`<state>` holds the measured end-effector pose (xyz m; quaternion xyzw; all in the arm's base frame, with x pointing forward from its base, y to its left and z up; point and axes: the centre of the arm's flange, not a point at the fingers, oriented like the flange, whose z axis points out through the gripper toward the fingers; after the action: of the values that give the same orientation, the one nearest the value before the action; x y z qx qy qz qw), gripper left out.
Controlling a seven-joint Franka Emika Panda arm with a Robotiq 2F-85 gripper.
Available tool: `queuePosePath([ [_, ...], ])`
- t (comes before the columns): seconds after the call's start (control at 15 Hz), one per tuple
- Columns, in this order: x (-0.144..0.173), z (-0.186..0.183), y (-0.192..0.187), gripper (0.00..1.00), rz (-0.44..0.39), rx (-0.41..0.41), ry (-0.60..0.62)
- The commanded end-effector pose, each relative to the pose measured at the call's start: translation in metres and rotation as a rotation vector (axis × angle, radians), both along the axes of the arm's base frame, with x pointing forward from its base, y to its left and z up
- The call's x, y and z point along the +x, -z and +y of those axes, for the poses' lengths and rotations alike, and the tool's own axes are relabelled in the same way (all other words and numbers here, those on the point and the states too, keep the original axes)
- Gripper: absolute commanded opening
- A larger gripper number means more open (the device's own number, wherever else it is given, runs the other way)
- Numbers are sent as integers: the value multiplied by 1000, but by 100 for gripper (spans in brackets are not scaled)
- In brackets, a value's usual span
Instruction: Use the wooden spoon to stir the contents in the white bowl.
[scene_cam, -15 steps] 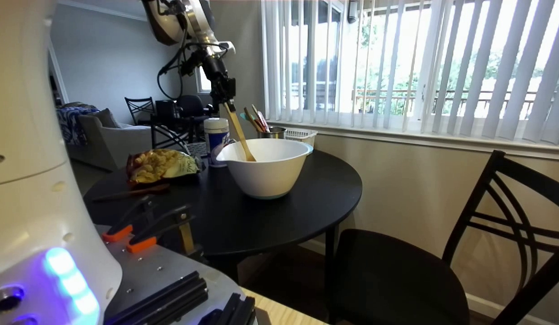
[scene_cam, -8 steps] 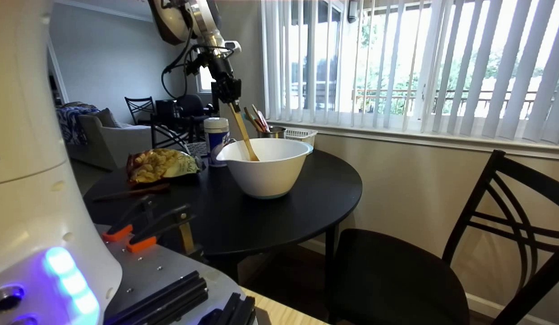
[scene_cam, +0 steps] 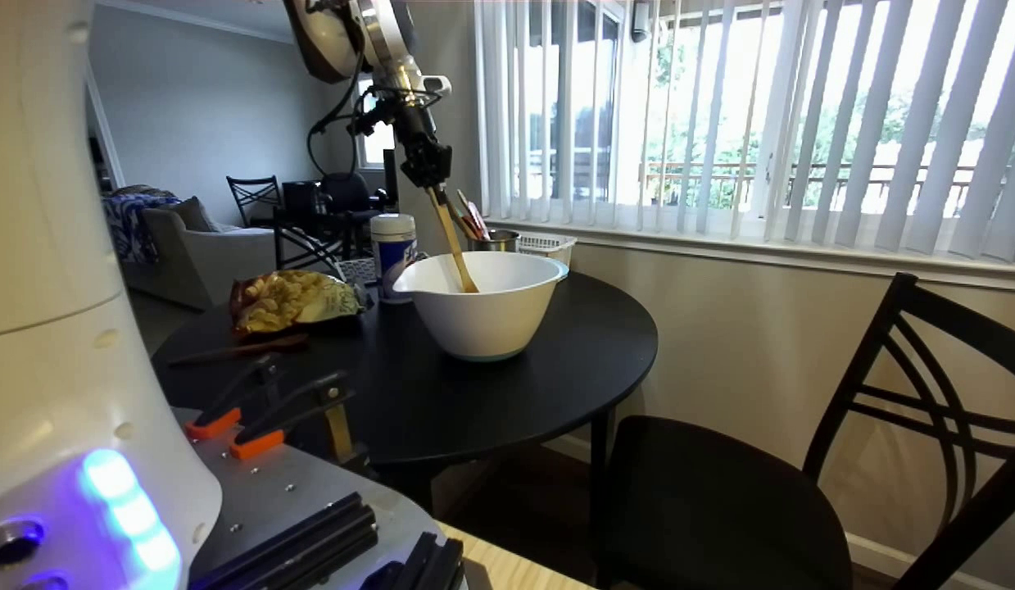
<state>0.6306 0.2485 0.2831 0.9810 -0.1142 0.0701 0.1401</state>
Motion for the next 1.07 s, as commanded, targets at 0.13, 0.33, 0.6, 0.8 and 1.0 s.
queuePosePath([
  [0.13, 6, -40, -3, 3, 31, 13, -27],
  [0.33, 7, -62, -3, 3, 41, 6, -18],
  [0.6, -4, -82, 1, 3, 69, 14, 5],
  [0.8, -17, -95, 8, 3, 105, -2, 32],
  [1.0, -32, -108, 7, 3, 120, -19, 70],
])
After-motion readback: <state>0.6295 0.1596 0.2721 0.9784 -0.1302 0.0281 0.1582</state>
